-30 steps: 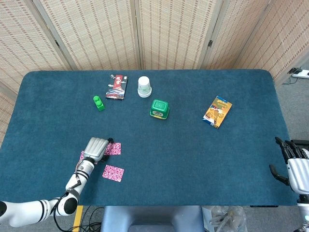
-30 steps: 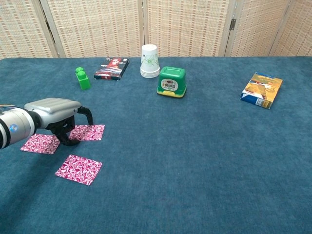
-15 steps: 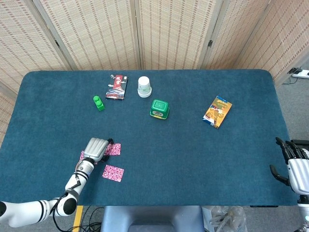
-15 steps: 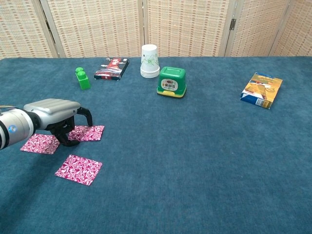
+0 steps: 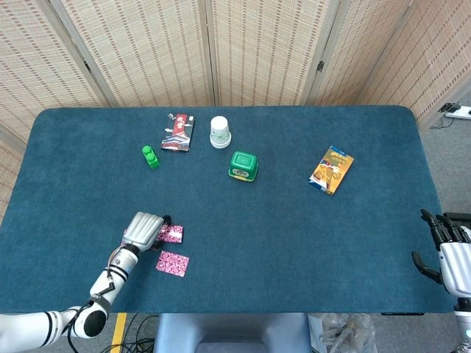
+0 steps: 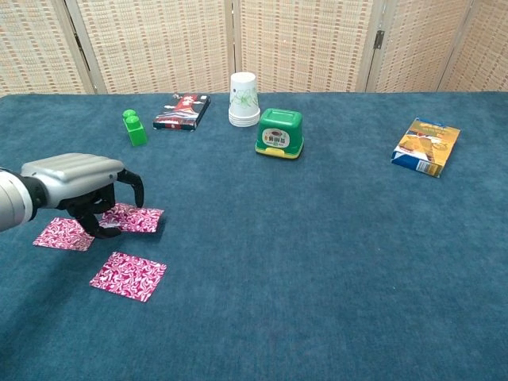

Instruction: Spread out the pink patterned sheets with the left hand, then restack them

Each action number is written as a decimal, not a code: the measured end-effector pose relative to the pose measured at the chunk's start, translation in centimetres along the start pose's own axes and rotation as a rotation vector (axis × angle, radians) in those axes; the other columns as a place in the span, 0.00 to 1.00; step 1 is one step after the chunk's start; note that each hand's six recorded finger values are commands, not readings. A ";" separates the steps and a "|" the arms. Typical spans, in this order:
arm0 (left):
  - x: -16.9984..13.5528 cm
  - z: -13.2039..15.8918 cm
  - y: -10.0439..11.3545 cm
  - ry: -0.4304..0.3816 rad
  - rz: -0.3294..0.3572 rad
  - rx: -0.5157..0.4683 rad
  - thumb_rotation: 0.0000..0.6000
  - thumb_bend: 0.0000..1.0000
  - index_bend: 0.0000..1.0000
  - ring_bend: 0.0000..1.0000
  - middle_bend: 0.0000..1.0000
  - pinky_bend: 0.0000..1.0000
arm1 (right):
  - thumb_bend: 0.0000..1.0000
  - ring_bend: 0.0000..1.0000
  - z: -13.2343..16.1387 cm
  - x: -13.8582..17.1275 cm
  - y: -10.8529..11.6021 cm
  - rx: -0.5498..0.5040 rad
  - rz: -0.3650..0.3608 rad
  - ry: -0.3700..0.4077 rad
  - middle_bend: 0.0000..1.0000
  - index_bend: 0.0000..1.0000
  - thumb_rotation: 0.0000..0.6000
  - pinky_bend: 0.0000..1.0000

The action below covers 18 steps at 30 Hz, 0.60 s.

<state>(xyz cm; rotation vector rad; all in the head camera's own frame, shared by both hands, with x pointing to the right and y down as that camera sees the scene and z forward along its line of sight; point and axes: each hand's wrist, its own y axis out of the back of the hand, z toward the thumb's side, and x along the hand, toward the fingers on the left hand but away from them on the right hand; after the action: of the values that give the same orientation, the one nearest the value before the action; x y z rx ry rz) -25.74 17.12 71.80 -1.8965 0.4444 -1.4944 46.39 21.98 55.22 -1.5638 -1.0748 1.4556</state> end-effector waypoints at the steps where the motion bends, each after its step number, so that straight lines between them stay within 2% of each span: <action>1: -0.3 0.1 0.1 -0.008 0.003 0.000 1.00 0.32 0.40 0.93 0.97 1.00 | 0.39 0.13 0.0 0.0 0.0 0.000 0.001 0.001 0.23 0.06 1.00 0.19; 9: -3.2 0.7 0.3 -0.069 0.005 0.004 1.00 0.32 0.39 0.93 0.97 1.00 | 0.39 0.13 0.1 -0.1 -0.1 -0.001 0.004 0.002 0.23 0.06 1.00 0.19; 18: -5.8 2.0 -1.6 -0.139 -0.038 0.016 1.00 0.32 0.38 0.93 0.97 1.00 | 0.39 0.13 0.1 -0.1 -0.1 -0.001 0.002 0.005 0.23 0.06 1.00 0.19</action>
<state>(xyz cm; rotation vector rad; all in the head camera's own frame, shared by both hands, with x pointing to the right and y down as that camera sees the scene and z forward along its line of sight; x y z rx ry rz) -25.68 22.57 68.51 -1.9909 0.3337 -1.3749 46.28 21.96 55.34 -1.5689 -1.0716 1.4522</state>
